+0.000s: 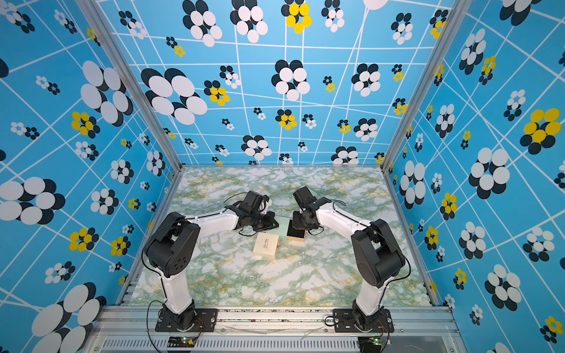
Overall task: Take out the earrings from the drawer-style jewelry box
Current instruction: Pick up the earring from the drawer.
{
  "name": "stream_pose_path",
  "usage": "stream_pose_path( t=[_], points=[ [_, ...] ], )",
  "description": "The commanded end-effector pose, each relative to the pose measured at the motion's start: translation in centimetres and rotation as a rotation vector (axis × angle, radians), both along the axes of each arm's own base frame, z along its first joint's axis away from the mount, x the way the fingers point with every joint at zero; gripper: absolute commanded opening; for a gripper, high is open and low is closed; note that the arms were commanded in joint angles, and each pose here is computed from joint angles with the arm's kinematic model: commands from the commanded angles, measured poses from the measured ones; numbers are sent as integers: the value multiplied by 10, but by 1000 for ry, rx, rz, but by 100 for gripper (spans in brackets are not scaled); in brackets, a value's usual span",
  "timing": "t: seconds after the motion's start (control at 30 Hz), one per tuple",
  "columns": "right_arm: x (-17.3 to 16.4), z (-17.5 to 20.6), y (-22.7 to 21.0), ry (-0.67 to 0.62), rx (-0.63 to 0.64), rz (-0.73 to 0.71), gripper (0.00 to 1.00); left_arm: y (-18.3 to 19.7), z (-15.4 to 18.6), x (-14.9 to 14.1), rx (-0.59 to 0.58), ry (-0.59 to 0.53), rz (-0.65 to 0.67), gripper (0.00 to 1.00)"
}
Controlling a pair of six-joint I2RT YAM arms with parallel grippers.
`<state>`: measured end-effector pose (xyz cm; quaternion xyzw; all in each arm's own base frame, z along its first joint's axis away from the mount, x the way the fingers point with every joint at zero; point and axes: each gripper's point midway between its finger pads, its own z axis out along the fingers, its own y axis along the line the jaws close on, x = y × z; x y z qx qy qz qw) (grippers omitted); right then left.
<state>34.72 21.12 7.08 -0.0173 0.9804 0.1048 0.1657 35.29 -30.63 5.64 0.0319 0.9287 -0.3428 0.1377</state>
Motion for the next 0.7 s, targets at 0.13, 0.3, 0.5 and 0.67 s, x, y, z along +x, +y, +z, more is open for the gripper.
stream_pose_path(
  t=[0.13, 0.3, 0.5, 0.67],
  points=[
    [-3, -7, 0, 21, -48, 21, 22, 9, -6, -8, 43, 38, 12, 0],
    [-3, -9, 3, 26, -50, 24, 22, 10, -6, -8, 44, 37, 13, 0],
    [-4, -13, 4, 32, -57, 28, 22, 10, -6, -8, 42, 35, 12, 0],
    [-3, -14, 3, 31, -61, 25, 22, 10, -5, -8, 41, 35, 14, 0]
  ],
)
